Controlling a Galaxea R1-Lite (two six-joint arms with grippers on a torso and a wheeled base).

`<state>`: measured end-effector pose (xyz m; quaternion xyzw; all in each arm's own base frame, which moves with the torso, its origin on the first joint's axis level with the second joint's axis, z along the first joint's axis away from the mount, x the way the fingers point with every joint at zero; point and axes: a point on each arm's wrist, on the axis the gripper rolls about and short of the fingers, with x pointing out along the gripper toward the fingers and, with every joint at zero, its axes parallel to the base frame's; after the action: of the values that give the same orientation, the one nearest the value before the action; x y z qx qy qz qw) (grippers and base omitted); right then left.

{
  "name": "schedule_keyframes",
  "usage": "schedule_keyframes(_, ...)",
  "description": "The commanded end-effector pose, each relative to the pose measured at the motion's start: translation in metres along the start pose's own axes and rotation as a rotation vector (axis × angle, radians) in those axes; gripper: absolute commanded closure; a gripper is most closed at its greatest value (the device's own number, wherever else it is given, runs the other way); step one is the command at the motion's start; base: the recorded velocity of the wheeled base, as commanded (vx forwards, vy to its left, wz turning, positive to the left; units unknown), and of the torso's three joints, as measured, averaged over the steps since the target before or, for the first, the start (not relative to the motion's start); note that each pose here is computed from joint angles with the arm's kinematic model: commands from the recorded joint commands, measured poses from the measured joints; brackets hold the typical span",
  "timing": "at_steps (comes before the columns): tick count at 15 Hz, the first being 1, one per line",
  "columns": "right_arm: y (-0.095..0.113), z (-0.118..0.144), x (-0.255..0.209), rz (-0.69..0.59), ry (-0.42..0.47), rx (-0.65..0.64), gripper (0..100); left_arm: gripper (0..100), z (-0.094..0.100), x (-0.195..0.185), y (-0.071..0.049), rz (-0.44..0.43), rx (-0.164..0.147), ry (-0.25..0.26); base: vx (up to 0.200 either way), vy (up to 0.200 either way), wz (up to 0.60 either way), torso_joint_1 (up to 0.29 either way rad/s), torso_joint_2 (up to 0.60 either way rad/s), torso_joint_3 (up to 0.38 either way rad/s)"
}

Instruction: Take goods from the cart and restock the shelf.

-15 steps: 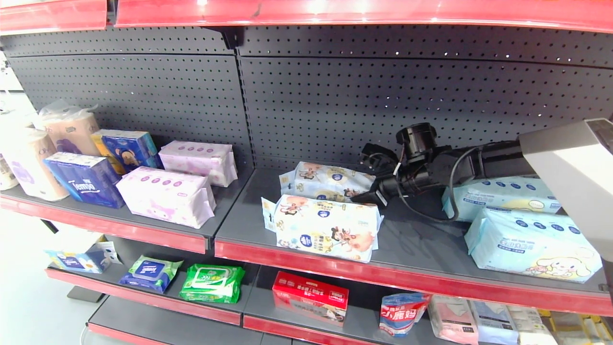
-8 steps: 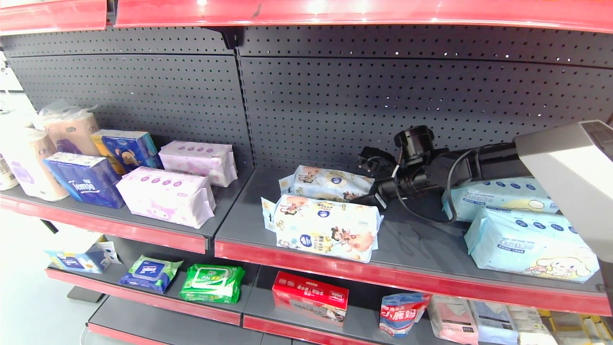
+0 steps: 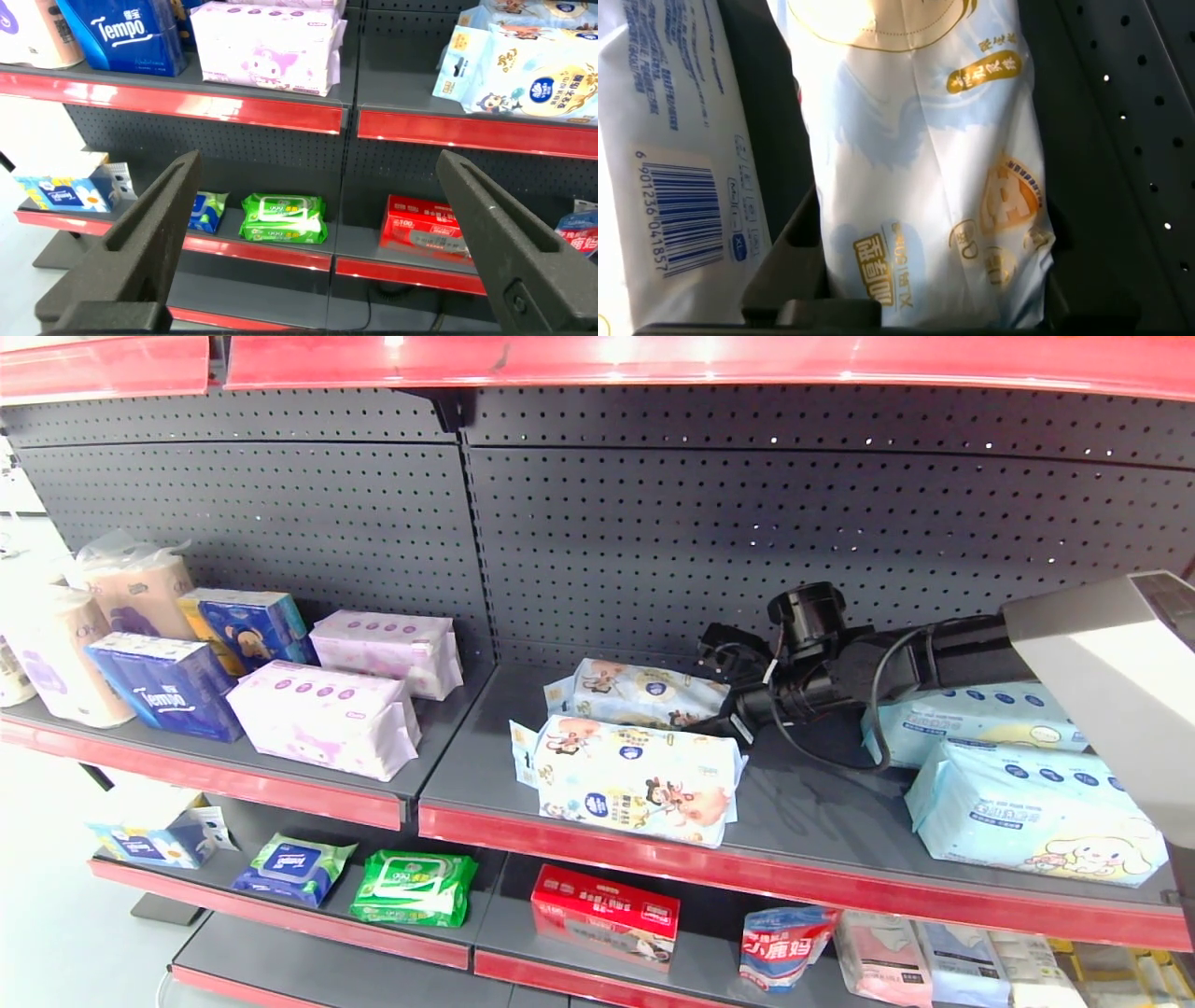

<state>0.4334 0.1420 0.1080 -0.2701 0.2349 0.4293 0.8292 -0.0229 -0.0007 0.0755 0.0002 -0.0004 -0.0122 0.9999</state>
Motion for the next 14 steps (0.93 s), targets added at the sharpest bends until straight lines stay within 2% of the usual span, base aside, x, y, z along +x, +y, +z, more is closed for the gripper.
schedule_keyframes(1,0.0004,-0.0018,0.0012,0.001,0.008,0.001,100,0,0.0000,0.0001,0.0000,0.000,0.000,0.001,0.000,0.000,0.00,0.000,0.00,0.000)
schedule_keyframes(6,0.0003,-0.0024,0.0017,-0.004,0.014,0.001,100,0,0.0000,0.0001,0.0000,0.000,0.000,0.001,0.000,0.000,0.00,0.000,0.00,0.000)
schedule_keyframes(7,0.0003,-0.0024,0.0017,-0.004,0.014,0.000,0,0,0.0000,0.0001,0.0000,0.000,0.000,0.001,0.000,0.000,0.00,0.000,0.00,0.000)
schedule_keyframes(14,-0.0035,-0.0029,-0.0029,-0.015,0.010,0.003,0,0,0.0000,0.0001,0.0000,0.000,0.000,0.001,0.000,0.000,0.00,0.000,0.00,0.000)
